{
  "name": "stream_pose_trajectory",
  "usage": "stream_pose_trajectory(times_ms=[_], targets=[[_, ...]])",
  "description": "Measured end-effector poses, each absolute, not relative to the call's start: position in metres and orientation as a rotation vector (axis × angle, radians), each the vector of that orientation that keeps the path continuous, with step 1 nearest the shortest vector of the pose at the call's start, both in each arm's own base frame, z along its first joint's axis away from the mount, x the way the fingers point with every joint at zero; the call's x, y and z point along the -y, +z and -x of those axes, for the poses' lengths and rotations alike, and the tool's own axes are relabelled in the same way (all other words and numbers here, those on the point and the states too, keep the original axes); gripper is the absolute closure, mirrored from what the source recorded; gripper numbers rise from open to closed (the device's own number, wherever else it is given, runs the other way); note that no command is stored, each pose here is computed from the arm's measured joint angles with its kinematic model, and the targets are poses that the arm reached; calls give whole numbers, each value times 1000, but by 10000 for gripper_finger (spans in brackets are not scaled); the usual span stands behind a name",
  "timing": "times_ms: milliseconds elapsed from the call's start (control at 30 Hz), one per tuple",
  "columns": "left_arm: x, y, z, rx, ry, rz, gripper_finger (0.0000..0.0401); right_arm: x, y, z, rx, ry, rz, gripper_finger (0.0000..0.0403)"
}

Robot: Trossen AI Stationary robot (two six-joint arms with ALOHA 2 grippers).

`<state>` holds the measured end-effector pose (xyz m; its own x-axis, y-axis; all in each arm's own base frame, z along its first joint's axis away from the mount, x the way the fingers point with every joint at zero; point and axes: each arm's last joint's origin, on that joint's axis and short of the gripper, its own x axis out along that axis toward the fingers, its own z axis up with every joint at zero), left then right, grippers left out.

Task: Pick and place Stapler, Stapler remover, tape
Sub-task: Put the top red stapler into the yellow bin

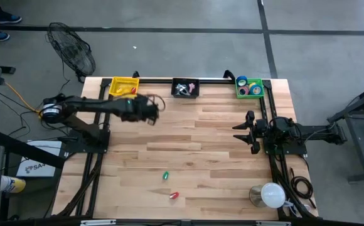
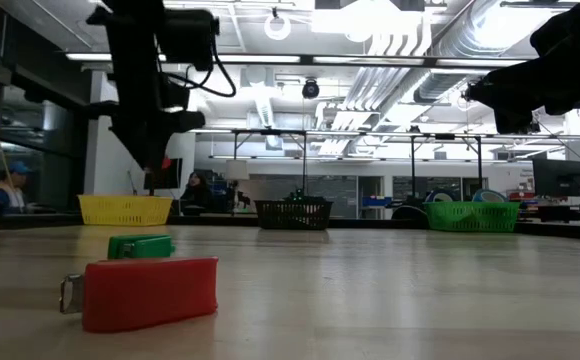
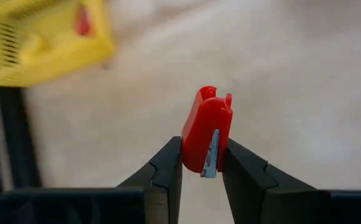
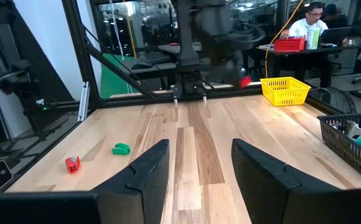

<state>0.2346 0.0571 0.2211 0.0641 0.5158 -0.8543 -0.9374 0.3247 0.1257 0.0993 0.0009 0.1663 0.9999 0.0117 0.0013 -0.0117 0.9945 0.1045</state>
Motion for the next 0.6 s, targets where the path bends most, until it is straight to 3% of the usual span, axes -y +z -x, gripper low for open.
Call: stream_pose_trajectory(times_ms=[267, 600], targets=[[-127, 224, -208, -946, 1382, 602, 313, -1, 166, -99, 1, 12, -105, 237], [-193, 226, -177, -800, 1485, 733, 313, -1, 166, -99, 1, 12, -105, 238]])
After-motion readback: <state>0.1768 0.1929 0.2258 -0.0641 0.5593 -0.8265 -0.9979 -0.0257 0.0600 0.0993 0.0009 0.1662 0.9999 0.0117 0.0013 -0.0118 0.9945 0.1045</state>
